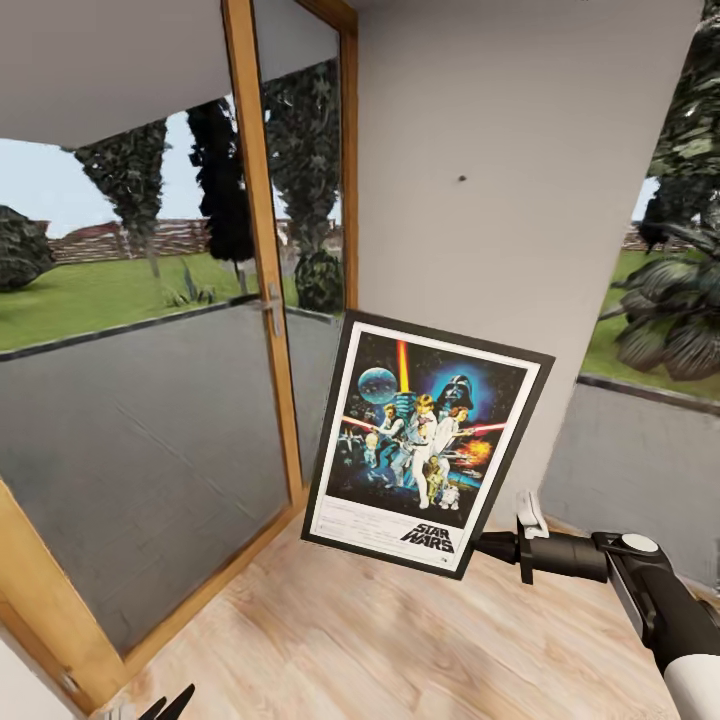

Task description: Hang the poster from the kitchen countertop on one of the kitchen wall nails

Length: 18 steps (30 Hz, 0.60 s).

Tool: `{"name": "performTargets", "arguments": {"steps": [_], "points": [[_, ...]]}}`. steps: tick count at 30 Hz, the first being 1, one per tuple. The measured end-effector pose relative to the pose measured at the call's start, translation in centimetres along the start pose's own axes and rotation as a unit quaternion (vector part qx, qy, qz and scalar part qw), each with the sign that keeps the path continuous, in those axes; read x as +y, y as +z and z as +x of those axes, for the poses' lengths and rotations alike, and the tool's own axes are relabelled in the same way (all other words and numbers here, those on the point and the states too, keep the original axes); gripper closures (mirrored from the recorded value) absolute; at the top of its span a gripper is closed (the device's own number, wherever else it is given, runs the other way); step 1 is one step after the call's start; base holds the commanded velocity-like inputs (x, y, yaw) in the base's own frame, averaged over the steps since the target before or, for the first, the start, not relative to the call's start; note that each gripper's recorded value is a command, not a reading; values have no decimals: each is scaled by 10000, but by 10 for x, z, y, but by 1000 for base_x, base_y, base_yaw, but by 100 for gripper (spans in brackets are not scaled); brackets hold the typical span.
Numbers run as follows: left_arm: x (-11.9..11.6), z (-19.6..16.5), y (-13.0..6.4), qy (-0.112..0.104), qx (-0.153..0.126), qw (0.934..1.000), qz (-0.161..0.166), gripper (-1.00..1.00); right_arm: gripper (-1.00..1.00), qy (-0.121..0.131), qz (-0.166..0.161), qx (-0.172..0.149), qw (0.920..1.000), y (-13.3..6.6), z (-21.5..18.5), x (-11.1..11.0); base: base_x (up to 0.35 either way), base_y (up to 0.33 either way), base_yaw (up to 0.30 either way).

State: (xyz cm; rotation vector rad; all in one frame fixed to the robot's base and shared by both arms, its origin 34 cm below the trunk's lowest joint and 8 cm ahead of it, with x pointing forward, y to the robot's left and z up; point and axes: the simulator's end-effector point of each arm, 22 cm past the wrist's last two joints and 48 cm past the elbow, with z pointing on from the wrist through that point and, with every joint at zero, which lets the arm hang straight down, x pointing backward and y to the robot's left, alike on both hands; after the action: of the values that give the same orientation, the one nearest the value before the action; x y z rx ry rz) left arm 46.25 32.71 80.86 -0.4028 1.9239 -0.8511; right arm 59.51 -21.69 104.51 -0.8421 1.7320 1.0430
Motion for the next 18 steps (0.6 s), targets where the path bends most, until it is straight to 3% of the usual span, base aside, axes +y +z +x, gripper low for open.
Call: {"name": "performTargets", "arguments": {"steps": [8, 18], "points": [[-1, -1, 0, 6, -12, 10000, 10, -100, 100, -10, -18, -10, 10000, 2, -1, 2, 242, 286, -241], [-1, -1, 0, 7, -15, 10000, 11, -100, 100, -31, -21, -20, 10000, 3, -2, 2, 228, 302, -23]]}}
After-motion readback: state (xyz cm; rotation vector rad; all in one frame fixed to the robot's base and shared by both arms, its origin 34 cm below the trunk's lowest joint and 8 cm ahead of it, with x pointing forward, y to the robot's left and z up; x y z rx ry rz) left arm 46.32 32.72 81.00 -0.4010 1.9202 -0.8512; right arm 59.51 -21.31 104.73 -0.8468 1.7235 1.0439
